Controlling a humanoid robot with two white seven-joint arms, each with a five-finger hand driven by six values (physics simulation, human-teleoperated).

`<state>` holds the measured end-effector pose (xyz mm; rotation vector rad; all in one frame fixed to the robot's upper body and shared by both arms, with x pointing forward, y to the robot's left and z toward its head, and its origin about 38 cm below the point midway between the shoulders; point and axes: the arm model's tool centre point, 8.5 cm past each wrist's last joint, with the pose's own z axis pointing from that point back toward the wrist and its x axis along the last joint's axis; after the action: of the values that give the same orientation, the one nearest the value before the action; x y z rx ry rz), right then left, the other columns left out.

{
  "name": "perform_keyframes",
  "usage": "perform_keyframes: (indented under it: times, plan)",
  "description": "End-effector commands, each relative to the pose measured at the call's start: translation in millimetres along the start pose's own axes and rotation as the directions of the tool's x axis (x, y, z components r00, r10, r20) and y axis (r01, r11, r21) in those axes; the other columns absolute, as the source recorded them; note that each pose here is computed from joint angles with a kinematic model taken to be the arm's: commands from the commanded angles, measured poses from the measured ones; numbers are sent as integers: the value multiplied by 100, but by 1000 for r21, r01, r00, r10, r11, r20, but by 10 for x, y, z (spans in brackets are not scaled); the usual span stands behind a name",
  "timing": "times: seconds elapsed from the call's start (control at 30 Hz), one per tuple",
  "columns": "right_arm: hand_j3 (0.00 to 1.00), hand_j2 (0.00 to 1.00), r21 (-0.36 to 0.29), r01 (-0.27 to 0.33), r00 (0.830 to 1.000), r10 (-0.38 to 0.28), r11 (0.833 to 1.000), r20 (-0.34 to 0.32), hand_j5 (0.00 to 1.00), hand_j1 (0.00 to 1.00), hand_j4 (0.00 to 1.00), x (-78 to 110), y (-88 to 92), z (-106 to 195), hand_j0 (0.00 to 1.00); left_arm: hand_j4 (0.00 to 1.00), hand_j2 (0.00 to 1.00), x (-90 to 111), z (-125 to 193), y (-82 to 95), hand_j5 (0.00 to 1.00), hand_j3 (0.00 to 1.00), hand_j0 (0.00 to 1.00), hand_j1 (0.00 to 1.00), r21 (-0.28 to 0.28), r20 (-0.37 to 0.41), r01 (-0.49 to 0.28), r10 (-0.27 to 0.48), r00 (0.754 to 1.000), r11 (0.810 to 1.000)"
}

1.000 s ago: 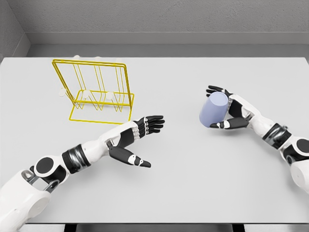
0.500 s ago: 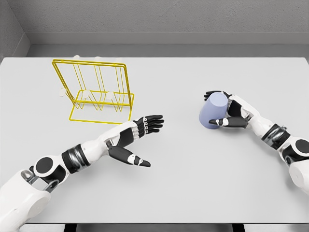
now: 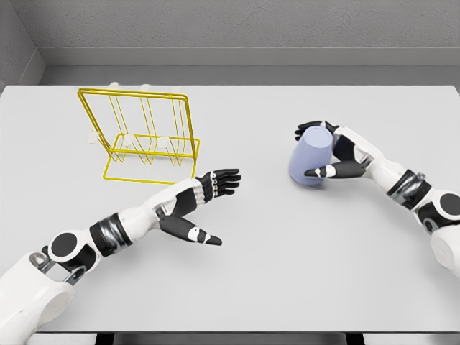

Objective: Place the cup on the cup holder with both arms

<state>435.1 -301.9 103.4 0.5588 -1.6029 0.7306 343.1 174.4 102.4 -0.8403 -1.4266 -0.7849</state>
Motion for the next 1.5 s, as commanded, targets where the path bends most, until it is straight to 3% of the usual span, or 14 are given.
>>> perform_keyframes:
  times: [0.0, 0.13, 0.57, 1.03, 1.1, 1.23, 1.47]
  plan:
    - [72, 72, 28, -16, 999, 15, 999, 33, 72, 72, 72, 141, 33, -37, 72, 100, 100, 9, 3, 8, 100, 100, 100, 100, 2, 4, -4, 4, 1000, 1000]
    - [72, 72, 81, -21, 999, 18, 997, 43, 72, 72, 72, 190, 165, -97, 72, 100, 100, 9, 3, 8, 100, 100, 100, 100, 2, 4, -4, 4, 1000, 1000]
    - [72, 72, 176, 35, 999, -41, 984, 29, 72, 72, 72, -4, 587, -298, 72, 100, 100, -15, 12, 34, 100, 100, 100, 100, 11, -2, -7, 7, 1000, 1000]
    - [73, 73, 201, 75, 997, -76, 977, -5, 73, 73, 73, -176, 762, -358, 73, 100, 100, -21, 7, 86, 100, 100, 100, 100, 29, 0, -9, 9, 1000, 1000]
    - [78, 78, 200, 74, 997, -75, 977, -5, 78, 78, 78, -174, 755, -360, 78, 100, 100, -21, 17, 114, 100, 100, 100, 100, 38, 1, -8, 8, 1000, 999]
    - [98, 98, 207, 50, 999, -46, 977, -22, 98, 98, 98, -197, 774, -364, 98, 100, 100, -27, 22, 153, 100, 100, 100, 100, 53, 4, -12, 11, 1000, 999]
    - [100, 100, 206, 29, 1000, -26, 978, -18, 100, 100, 100, -154, 710, -332, 100, 100, 100, -61, -34, 135, 100, 100, 100, 100, 51, 14, -29, 28, 1000, 998]
